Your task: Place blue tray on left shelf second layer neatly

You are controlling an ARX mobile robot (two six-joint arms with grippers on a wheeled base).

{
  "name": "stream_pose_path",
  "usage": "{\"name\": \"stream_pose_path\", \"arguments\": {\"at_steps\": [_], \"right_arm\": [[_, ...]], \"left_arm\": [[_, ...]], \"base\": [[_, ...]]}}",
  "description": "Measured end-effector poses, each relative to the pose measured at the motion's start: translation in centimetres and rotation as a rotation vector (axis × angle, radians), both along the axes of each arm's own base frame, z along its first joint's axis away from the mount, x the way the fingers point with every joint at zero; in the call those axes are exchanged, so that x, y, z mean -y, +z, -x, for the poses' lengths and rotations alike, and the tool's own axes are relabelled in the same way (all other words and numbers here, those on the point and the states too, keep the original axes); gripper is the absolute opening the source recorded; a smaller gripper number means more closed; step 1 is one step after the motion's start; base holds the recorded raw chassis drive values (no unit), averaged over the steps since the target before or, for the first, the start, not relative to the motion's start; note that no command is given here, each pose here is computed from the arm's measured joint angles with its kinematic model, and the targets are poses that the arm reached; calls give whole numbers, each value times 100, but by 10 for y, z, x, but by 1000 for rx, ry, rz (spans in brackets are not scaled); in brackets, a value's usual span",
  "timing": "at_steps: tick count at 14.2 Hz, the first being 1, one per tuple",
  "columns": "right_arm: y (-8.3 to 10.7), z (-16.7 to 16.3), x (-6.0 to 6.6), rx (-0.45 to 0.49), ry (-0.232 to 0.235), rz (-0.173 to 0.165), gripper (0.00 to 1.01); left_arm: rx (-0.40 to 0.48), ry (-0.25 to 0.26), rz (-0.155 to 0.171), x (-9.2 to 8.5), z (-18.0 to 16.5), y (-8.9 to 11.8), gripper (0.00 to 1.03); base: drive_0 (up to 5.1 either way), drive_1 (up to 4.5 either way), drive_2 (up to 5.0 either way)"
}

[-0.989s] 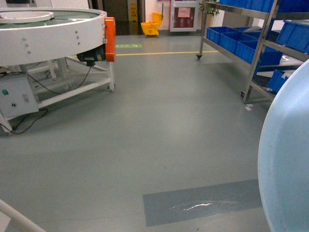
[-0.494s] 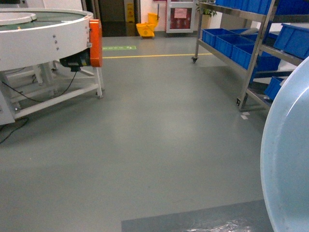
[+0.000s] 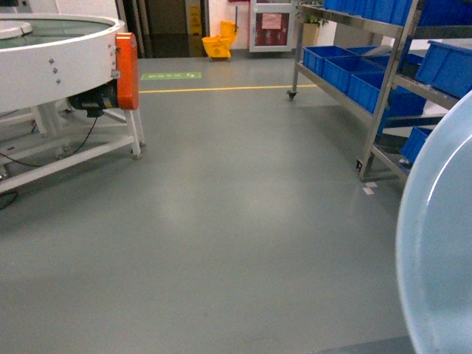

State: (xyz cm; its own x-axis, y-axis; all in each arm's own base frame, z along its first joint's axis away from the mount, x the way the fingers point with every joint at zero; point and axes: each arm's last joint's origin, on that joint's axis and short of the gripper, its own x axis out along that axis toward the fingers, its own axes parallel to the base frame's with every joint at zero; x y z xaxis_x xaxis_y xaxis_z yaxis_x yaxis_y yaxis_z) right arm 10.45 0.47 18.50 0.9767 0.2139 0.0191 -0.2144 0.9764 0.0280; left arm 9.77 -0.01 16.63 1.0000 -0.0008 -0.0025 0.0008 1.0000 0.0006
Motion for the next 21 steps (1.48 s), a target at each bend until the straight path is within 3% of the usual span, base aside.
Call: {"name": "stream_pose_path", "arguments": {"at_steps": [21], "right_arm": [[0,0,0,1,0,1,2]], "left_arm": [[0,0,0,0,0,0,98]], "base": [[5,429,-419]]}}
